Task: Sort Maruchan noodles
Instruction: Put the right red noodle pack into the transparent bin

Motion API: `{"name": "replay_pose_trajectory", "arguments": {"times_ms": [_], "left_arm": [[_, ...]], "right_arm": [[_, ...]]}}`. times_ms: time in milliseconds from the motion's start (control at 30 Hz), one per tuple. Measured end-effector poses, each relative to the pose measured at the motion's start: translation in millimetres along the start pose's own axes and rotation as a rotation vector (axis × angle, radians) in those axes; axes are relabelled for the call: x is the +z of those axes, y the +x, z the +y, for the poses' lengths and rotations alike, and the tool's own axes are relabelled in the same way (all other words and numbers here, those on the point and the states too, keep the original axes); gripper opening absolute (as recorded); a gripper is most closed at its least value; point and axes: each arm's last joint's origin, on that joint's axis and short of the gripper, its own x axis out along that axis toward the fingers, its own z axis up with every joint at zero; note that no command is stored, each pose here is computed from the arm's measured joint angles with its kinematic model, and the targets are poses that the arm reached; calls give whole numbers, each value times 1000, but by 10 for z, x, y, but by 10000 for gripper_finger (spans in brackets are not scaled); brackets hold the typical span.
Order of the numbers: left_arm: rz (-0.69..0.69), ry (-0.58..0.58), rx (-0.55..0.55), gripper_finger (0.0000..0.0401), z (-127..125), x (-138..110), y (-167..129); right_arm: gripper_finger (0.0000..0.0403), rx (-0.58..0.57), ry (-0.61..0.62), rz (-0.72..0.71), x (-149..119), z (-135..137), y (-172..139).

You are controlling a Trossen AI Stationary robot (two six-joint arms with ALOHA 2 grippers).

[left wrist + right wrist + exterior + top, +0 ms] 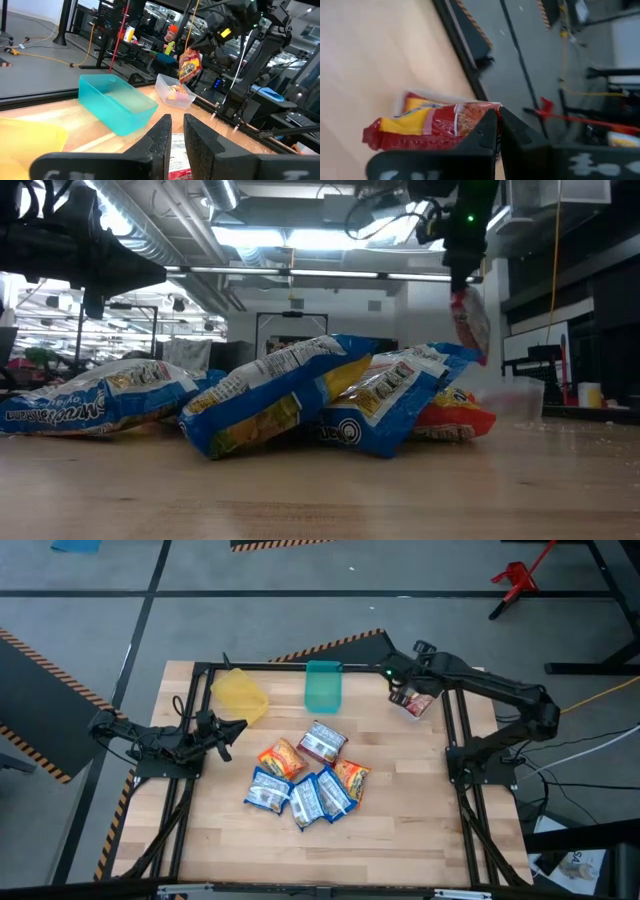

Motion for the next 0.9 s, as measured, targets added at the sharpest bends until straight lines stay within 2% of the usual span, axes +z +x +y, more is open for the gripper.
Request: {"name": "replay_pose_trajectory", "arguments": {"times_ms": [133,400,567,800,900], "left_arm": [[0,1,0,44,0,0,0],[0,1,0,44,0,0,0],[0,1,0,44,0,0,0],[0,1,0,44,0,0,0],[0,1,0,44,0,0,0]], "right_arm": [[0,-85,-19,52,-38,-112,68],[0,-62,-154,225,-123,-177,281],[0,-116,-229,288,-108,-139,354],[0,-105,-179,279,-84,-120,382],[1,-60,-130,287,-103,-104,378]]}}
